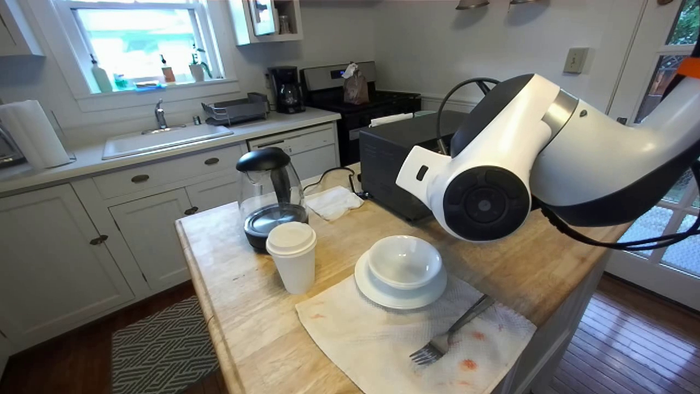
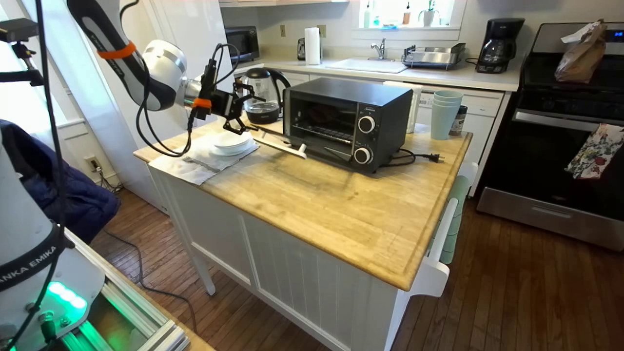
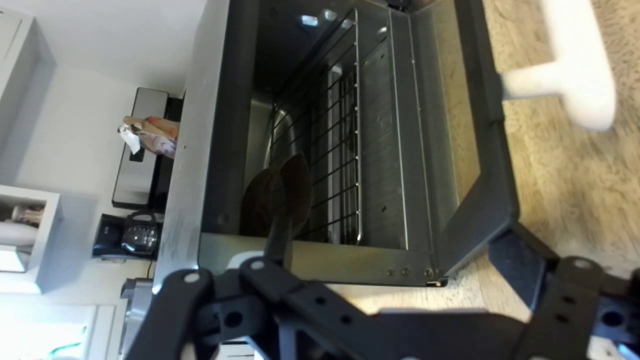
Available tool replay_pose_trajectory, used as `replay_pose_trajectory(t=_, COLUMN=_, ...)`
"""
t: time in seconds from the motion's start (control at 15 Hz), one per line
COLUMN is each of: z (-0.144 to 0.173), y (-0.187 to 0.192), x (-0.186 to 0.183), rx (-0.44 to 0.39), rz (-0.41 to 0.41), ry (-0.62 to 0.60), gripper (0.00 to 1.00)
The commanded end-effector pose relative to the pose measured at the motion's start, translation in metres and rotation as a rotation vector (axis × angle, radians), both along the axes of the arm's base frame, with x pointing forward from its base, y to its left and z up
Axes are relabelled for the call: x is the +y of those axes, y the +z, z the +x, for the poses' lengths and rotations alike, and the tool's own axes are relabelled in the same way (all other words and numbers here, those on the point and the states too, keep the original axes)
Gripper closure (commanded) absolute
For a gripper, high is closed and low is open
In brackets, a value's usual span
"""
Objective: Remove the bowl from the oven then close the oven
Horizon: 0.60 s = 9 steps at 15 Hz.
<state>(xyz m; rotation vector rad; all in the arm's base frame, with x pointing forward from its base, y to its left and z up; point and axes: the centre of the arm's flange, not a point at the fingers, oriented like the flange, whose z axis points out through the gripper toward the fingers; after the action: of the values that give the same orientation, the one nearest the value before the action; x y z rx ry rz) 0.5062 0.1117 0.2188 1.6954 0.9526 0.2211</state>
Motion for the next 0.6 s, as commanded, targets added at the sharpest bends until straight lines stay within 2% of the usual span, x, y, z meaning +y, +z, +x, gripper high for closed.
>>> replay_pose_trajectory(t=0.0, z=-0.001, y=0.011, x=-0.003, rx=0.0, rz=-0.025, ry=0.064, gripper=0.0)
replay_pose_trajectory(t=0.53, z=0.014, y=0.026, x=-0.006, rx=-0.014, rz=-0.039, ry=0.088, gripper=0.0)
